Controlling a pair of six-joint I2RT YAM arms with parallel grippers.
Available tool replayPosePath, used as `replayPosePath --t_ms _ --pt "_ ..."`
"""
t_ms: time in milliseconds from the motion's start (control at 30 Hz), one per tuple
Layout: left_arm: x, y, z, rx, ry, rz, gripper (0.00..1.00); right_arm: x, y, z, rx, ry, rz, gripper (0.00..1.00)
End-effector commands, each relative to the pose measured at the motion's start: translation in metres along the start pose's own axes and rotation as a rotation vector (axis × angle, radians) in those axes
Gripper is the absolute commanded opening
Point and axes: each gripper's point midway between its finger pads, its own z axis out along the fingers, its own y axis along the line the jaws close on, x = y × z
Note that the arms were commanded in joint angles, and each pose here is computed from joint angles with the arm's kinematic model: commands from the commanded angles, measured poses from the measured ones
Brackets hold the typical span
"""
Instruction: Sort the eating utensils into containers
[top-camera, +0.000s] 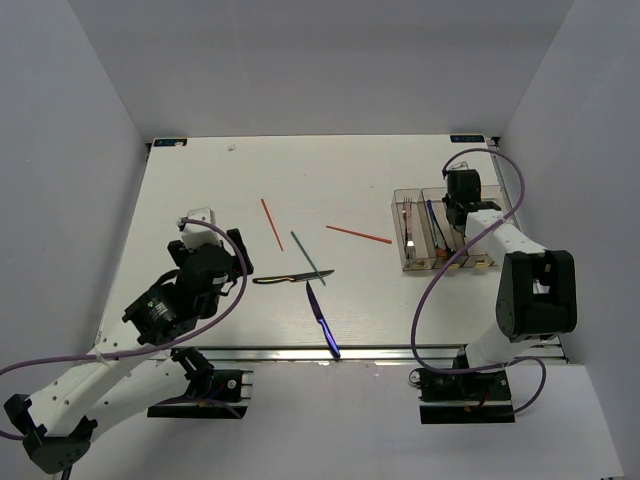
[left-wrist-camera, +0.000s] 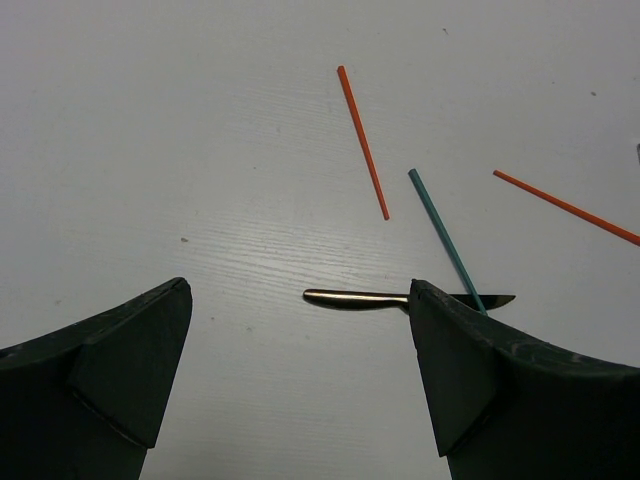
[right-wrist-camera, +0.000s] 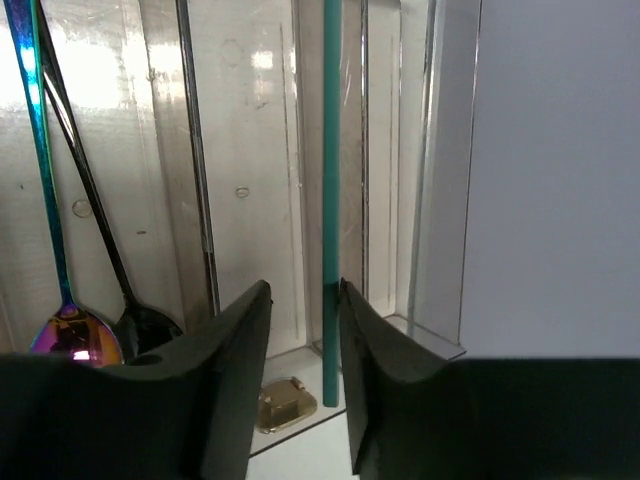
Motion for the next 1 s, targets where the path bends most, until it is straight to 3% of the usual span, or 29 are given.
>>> replayPosePath --t_ms 0,33,100,167,200,233,333,400,600,633,667,767,867,967 --pt "-0.001 -0.004 -0.002 0.035 -0.003 -0.002 0.98 -0.013 -0.011 -0.011 0.016 -0.042 0.05 0.42" --pt "-0.001 -0.006 -0.002 0.042 -0.003 -0.001 0.98 -0.015 -0.012 -0.014 0.008 -0.048 0.054 0.44" --pt "0.001 -0.008 0.0 0.044 0.004 0.006 0.98 -0.03 -0.019 -0.024 0.0 -0.091 0.088 0.71" --pt "0.002 -0.008 0.0 0.042 0.009 0.012 0.98 -0.039 -0.02 -0.035 -0.031 -0.12 0.103 0.77" --pt "0.003 -0.008 0.001 0.038 0.012 0.016 0.98 -0.05 -0.024 -0.041 -0.037 -0.151 0.117 0.87" --pt "0.003 -0.008 0.001 0.038 0.013 0.016 0.98 -0.055 -0.024 -0.046 -0.056 -0.164 0.128 0.89" --pt "0.003 -0.008 0.001 0.035 0.012 0.017 0.98 -0.067 -0.028 -0.056 -0.064 -0.207 0.146 0.89" --pt "0.003 -0.007 0.002 0.028 0.011 0.017 0.98 -0.077 -0.009 -0.062 -0.157 -0.231 0.123 0.89" --pt "0.005 -0.006 0.005 0.007 0.017 0.026 0.98 -0.139 0.115 -0.113 -0.399 -0.467 -0.119 0.89" --pt "0.006 -0.006 0.005 0.005 0.022 0.03 0.98 -0.139 0.133 -0.118 -0.481 -0.464 -0.157 0.89" --pt "0.008 -0.006 0.006 -0.001 0.027 0.036 0.98 -0.147 0.174 -0.139 -0.744 -0.516 -0.241 0.89" --pt "0.008 -0.005 0.007 -0.009 0.027 0.041 0.98 -0.153 0.2 -0.137 -0.879 -0.465 -0.279 0.89" --pt "0.008 -0.005 0.007 -0.01 0.026 0.038 0.98 -0.138 0.21 -0.11 -0.857 -0.349 -0.347 0.76" --pt "0.009 -0.005 0.008 -0.013 0.029 0.042 0.98 -0.118 0.223 -0.09 -0.868 -0.27 -0.435 0.76"
